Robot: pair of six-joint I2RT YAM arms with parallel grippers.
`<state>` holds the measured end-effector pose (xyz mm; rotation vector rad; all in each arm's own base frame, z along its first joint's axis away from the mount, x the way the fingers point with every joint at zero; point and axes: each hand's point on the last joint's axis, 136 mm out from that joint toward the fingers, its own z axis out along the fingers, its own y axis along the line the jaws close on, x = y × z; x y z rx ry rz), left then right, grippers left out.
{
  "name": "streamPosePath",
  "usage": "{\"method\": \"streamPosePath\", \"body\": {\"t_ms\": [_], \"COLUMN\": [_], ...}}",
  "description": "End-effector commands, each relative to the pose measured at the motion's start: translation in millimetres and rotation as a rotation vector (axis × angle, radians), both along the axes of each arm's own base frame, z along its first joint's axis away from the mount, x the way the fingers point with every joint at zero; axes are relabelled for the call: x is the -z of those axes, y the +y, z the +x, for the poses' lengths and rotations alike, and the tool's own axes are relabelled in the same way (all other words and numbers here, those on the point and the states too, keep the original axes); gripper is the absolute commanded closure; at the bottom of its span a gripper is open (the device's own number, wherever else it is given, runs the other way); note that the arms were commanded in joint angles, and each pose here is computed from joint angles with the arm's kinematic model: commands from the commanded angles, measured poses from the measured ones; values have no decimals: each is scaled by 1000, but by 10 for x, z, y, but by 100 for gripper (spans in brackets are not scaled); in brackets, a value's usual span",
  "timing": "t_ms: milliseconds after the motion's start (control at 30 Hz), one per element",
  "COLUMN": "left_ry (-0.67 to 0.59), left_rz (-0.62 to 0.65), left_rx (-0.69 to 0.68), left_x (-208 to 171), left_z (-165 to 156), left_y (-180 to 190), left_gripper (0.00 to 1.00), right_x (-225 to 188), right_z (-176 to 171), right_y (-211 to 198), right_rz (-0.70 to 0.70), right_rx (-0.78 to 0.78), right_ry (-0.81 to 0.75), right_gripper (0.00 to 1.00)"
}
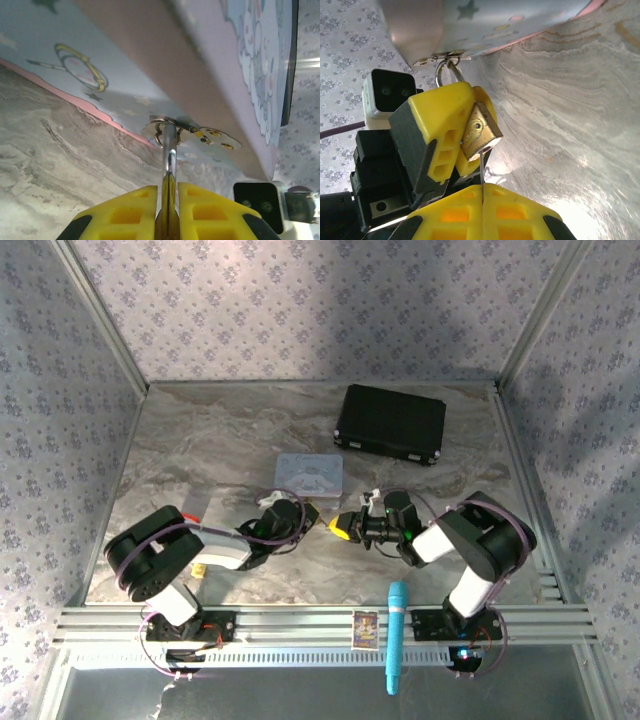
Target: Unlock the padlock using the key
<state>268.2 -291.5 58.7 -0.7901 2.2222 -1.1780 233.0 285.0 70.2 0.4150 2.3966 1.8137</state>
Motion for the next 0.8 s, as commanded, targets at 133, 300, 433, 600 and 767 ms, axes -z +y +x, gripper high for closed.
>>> {"method": "streamPosePath", "body": {"t_ms": [133,300,433,600,767], "left_ry": [-24,-28,-34,-25,-18], "left_rz": [-150,-196,-182,-216,-242], "left_rx": [-114,-120,-140,-131,-124], "left_x": [-280,-332,-373,-389,-393], "left_z": [135,133,136,136,145], "left_y": [-4,-36,22,-32,-83], "left_gripper": [96,97,97,98,98], "right_x": [-134,-83,-90,-170,-169], "right_z": [121,143,172,206,210], "right_y": [51,31,34,87,146], "right_rz": [109,113,112,130,133], "right_rx": [33,46,52,38,27], "right_ry": [-14,-8,-21,-35,-39], "right_gripper": [100,100,100,100,100]}}
